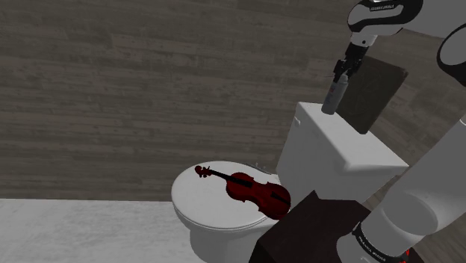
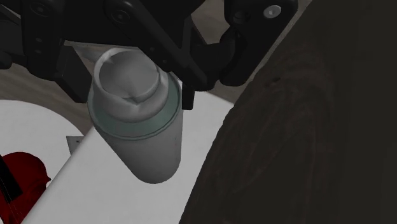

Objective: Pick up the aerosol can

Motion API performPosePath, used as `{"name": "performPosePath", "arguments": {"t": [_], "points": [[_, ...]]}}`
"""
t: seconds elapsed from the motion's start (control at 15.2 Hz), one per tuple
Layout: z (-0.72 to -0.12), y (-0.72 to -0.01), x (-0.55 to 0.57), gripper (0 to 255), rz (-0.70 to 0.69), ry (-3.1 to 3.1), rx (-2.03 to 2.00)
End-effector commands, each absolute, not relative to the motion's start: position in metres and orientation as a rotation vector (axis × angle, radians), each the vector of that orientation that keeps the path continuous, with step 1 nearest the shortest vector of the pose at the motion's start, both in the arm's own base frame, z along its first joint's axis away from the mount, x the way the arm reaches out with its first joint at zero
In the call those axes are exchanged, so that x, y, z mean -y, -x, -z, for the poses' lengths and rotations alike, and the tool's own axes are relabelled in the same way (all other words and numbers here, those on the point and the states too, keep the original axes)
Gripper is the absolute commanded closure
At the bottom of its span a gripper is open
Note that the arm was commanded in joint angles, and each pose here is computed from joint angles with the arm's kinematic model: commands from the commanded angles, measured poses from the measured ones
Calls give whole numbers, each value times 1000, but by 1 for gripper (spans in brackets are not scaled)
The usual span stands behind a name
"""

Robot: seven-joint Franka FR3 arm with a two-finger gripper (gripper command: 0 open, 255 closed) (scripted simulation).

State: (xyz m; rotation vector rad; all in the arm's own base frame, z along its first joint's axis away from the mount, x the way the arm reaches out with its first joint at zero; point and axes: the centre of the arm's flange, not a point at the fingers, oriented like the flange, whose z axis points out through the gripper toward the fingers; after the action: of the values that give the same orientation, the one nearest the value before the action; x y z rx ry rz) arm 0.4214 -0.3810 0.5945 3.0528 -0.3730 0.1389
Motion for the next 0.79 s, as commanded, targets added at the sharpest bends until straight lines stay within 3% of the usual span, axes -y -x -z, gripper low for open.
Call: {"name": "performPosePath", "arguments": {"t": [0.0,0.73], "points": [[-605,-420,381,255,-140,-3052,373],[-659,-420,381,255,-140,-3052,373]]}}
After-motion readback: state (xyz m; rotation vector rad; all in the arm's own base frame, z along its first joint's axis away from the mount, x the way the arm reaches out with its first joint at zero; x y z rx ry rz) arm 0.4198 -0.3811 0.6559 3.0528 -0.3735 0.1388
